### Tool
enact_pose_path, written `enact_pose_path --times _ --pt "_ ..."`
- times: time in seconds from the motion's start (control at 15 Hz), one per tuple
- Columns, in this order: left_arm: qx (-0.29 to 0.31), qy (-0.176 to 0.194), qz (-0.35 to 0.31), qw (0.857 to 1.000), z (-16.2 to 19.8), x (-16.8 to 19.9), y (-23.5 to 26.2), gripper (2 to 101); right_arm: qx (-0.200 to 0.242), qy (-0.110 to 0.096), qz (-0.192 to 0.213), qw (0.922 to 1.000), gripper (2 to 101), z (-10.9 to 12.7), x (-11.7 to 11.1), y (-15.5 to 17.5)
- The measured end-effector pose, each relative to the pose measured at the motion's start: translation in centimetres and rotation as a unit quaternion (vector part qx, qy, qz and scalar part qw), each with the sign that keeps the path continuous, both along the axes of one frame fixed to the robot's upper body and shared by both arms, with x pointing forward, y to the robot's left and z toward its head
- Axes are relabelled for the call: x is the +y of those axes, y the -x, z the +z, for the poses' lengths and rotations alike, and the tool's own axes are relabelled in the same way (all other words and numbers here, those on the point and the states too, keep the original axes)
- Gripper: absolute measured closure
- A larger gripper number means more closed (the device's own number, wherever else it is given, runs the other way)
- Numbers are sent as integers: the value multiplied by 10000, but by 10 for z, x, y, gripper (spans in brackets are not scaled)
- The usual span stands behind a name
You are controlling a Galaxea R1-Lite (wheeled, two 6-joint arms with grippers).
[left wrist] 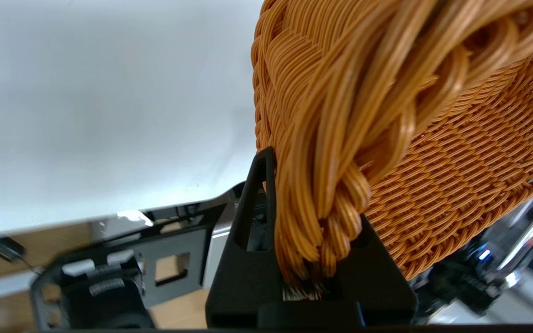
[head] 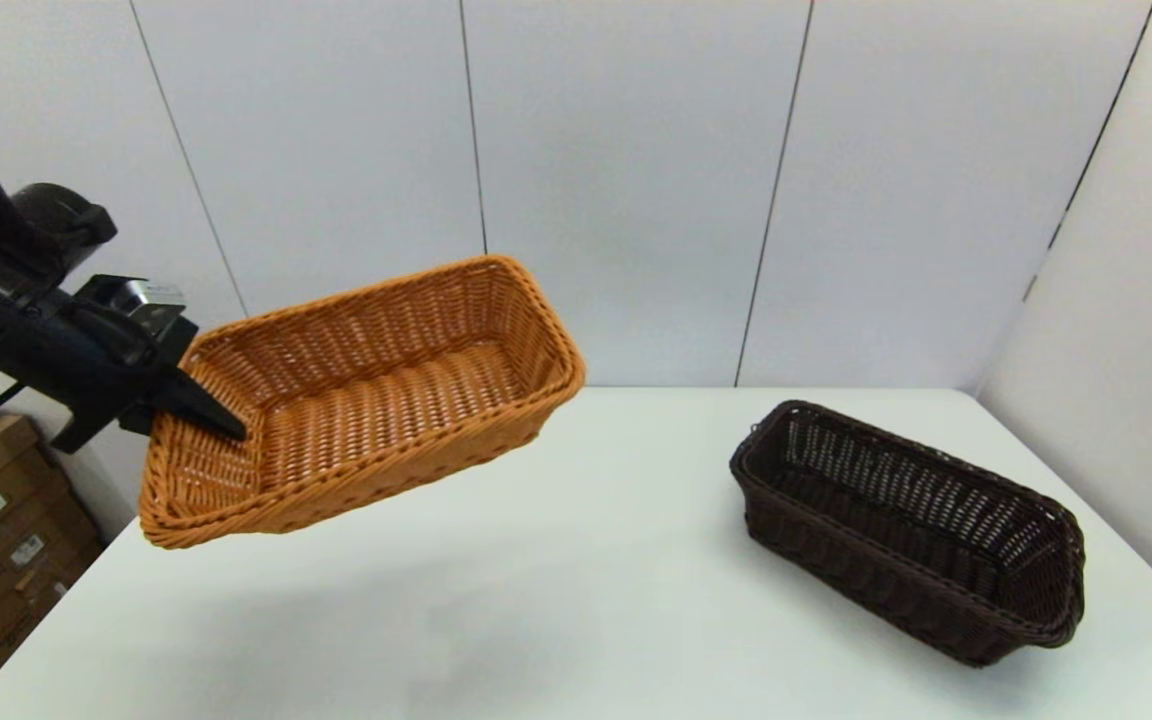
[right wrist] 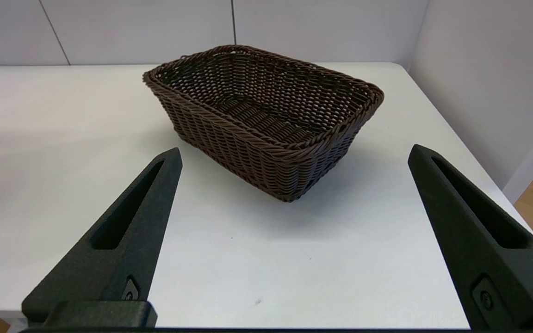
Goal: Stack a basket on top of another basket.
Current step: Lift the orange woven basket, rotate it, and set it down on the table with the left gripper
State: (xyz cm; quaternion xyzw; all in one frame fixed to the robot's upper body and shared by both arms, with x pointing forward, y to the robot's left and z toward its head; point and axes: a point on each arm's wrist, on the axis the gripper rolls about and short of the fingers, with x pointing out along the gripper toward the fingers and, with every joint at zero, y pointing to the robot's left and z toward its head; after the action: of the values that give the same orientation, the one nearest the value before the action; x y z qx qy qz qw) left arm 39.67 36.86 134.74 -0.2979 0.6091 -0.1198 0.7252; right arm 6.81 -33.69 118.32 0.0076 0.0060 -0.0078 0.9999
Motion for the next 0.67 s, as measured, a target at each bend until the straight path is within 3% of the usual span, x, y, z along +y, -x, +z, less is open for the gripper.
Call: enact_pose_path --times 0.67 --pt "-244 -113 -1593 9869 -49 -93 -64 879 0 0 0 10000 52 0 0 0"
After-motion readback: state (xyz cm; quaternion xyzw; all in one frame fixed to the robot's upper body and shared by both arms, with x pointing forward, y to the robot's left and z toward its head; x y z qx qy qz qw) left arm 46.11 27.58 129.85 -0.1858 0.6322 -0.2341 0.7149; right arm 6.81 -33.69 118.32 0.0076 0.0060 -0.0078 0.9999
